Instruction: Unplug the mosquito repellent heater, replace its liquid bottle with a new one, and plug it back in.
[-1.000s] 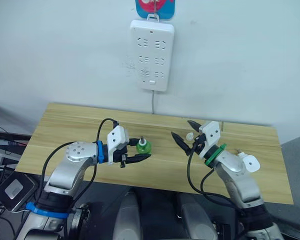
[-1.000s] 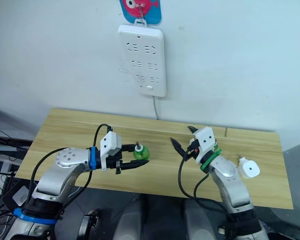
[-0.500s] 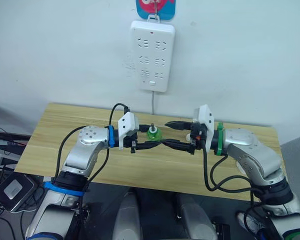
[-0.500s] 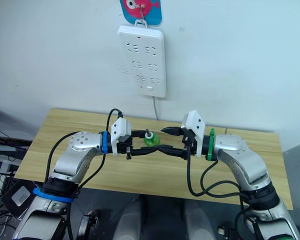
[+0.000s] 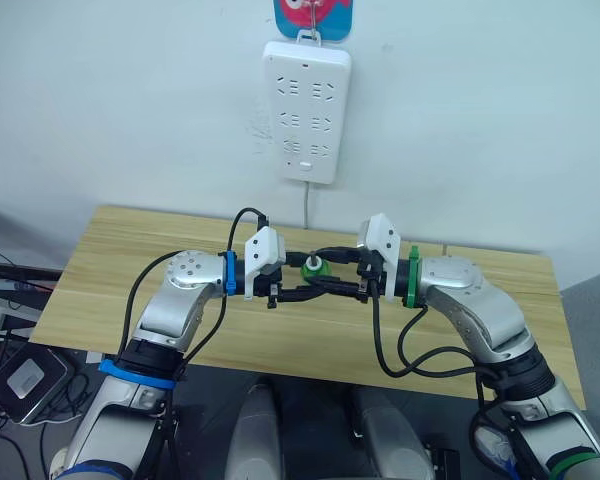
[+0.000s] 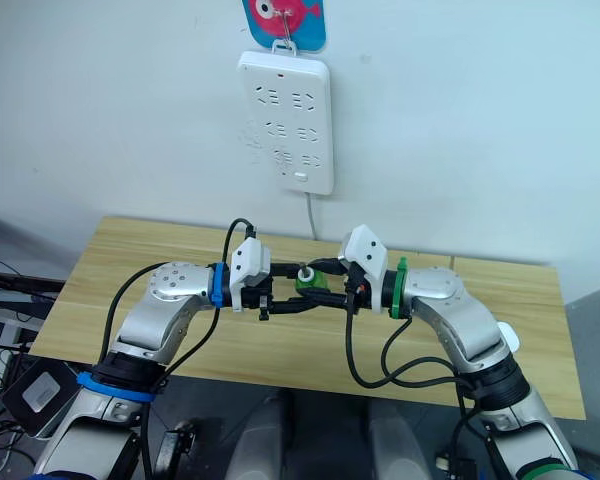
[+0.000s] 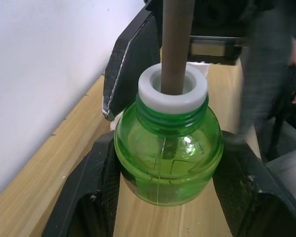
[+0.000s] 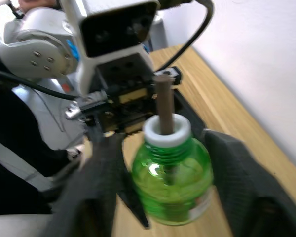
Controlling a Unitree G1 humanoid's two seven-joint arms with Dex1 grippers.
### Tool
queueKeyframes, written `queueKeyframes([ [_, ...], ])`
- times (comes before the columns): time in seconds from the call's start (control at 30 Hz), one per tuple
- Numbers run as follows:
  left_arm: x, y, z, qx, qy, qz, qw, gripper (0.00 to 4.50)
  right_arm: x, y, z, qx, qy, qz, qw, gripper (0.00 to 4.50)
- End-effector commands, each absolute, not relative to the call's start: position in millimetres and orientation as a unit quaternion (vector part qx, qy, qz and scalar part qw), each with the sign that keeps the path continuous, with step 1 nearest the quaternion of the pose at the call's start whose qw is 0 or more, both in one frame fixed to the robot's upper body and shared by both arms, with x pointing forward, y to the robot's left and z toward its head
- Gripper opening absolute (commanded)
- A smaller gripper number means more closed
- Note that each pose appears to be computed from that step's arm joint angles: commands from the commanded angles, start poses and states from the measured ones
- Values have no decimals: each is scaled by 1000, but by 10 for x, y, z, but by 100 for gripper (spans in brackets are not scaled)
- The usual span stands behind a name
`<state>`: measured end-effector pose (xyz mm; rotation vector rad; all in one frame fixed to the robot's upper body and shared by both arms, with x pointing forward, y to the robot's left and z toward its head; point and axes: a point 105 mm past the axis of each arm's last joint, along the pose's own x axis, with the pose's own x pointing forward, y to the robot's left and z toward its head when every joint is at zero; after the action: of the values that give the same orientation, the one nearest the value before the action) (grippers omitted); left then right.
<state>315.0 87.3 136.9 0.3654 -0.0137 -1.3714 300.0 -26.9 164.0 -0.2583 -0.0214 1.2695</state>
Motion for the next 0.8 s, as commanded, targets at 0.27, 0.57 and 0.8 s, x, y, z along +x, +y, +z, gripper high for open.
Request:
queueKeyframes([
  [0.27,3104,791,1500,141,-28,-640,755,260,2980,-277,1756,-95,-37,592,799,83],
  [0.57,3107,651,1826,41,-96,-589,802,450,3257,-772,2155,176,-4,462,869,83],
  [0.8,3121,419,2051,15,-174,-535,826,450,3120,-895,2244,385,36,440,810,83],
])
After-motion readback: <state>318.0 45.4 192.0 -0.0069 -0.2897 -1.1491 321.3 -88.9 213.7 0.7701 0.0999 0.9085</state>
